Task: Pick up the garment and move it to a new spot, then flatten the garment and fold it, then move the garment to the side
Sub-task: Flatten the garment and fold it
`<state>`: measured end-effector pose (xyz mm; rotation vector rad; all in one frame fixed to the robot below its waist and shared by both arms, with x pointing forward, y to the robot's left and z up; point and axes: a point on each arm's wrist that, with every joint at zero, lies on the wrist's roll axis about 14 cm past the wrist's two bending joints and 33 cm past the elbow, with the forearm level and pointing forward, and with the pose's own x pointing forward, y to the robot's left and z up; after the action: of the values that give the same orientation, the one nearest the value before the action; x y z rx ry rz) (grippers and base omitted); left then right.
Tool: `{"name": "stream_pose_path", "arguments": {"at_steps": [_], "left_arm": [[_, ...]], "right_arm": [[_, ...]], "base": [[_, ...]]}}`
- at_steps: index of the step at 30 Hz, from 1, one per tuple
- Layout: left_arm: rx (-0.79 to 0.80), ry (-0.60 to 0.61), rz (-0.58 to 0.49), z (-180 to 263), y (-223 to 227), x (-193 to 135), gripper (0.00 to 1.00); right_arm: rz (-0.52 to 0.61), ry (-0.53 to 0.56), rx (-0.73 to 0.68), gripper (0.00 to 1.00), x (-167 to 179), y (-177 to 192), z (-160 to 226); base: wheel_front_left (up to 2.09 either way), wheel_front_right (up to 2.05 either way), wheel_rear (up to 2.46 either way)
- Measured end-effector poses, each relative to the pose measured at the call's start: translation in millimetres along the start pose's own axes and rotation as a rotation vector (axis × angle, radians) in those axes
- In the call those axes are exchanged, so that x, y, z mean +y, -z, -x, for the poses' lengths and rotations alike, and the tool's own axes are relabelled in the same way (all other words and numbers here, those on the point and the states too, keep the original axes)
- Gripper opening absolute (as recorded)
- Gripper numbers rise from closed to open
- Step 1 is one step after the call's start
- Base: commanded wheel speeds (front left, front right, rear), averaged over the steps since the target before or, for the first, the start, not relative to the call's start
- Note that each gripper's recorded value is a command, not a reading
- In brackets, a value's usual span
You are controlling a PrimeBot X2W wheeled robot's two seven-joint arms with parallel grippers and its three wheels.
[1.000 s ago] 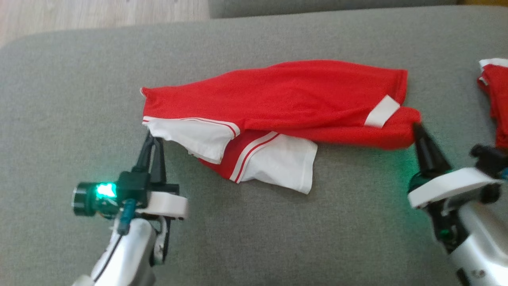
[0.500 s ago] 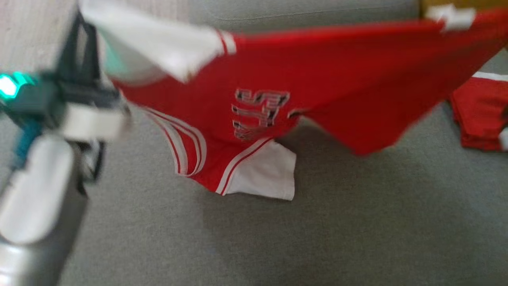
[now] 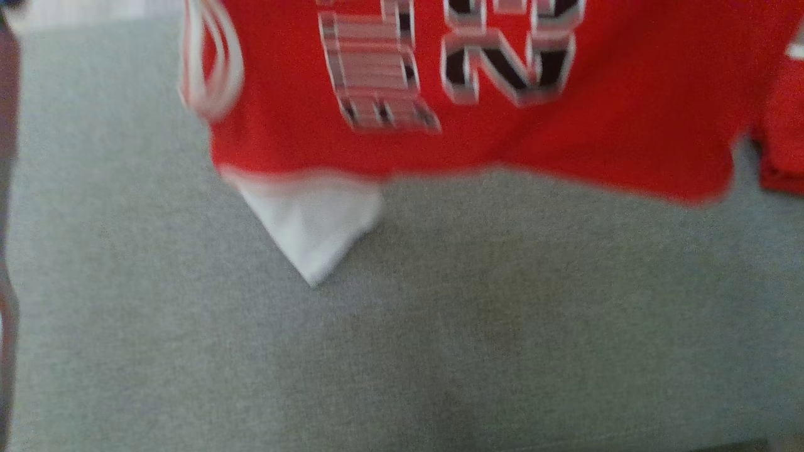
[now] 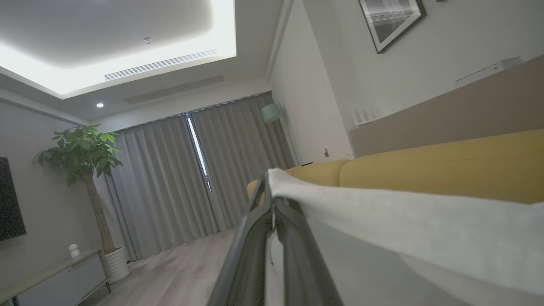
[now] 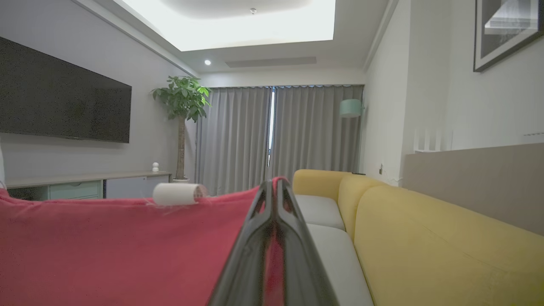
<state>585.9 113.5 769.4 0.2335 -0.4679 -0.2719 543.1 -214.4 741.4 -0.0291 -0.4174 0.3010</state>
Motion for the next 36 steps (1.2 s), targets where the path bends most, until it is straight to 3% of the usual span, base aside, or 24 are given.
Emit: {"name": "stream_pose_path", "arguments": {"at_steps": [9,18,22,26,36], "left_arm": [[-0.148,-0.071,-0.092,-69.5,13.8,17.9,0.0],[-0.038,-0.036,-0.063,-52.7,88.1,14.9,0.0],[0.115,0.023,-0.003,-6.4,154.9,-8.1,0.0],[0.252,0.064,0.067,60.6,199.4,-36.8,0.0],[0.532,0.027,0.273,236.6,218.4,-90.0,0.0]], "right_arm": [[0.13,0.041,-0.023,0.0,-26.0,46.6,-74.6],[0.129,0.014,0.116,0.0,-16.3,130.7,-85.5],[0.065,0.012,0.211,0.0,-7.3,179.2,-63.2],[-0.007,0.035,0.337,0.0,-1.4,219.7,-11.7],[-0.119,0.113,0.531,0.0,10.8,239.7,122.5]], "base": [[0.0,0.0,0.0],[0.0,0.0,0.0],[0.0,0.0,0.0],[0.0,0.0,0.0],[0.0,0.0,0.0]]}}
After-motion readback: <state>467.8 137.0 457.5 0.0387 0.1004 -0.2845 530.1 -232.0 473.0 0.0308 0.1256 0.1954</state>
